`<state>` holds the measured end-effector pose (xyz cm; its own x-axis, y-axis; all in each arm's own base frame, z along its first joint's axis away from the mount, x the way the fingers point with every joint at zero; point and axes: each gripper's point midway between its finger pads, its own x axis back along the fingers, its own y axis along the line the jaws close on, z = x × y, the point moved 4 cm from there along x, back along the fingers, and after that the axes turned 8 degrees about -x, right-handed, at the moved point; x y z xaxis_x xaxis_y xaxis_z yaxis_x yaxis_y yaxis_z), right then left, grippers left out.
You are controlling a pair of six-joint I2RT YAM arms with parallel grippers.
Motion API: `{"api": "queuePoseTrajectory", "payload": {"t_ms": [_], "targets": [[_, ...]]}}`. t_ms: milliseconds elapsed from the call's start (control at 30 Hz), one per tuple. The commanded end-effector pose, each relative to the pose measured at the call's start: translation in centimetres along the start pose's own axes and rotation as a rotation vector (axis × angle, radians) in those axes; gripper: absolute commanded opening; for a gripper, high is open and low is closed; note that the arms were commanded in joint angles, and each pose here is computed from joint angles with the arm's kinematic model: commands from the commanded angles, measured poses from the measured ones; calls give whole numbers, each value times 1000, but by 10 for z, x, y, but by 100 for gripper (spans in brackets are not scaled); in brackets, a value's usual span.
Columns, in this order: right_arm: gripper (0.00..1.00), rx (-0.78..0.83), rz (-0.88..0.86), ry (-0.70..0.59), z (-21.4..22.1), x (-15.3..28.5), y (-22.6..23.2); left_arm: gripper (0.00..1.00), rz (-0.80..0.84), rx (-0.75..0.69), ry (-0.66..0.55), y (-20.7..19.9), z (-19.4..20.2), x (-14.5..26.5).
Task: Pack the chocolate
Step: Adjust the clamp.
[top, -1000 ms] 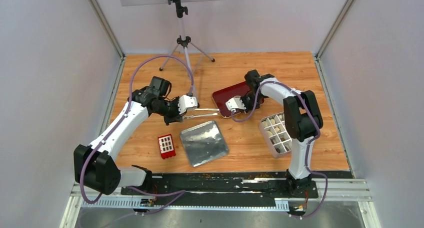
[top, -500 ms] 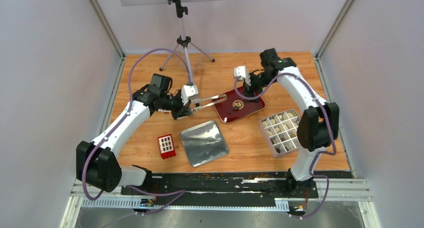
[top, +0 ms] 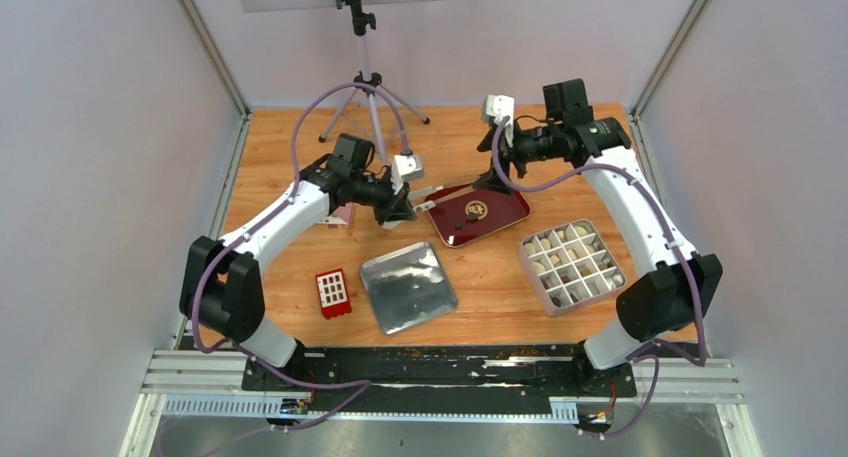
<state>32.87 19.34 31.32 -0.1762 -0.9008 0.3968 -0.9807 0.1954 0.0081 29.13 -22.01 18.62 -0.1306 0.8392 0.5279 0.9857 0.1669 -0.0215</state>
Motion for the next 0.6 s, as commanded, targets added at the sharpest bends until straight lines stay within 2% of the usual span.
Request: {"api": "queuePoseTrajectory", "payload": {"t_ms": [0, 167, 400, 567], "targets": [[78, 210, -100, 142, 8, -18, 20, 0, 57, -124, -54, -5, -31, -6], [76, 299, -172, 257, 20, -36, 29, 0, 92, -162, -47, -4, -34, -10], [75, 427, -170, 433, 45, -53, 24, 0, 94, -191, -47, -1, -38, -14], [74, 417, -135, 452, 47, -63, 17, 0, 92, -215, -41, -1, -40, -15]]}}
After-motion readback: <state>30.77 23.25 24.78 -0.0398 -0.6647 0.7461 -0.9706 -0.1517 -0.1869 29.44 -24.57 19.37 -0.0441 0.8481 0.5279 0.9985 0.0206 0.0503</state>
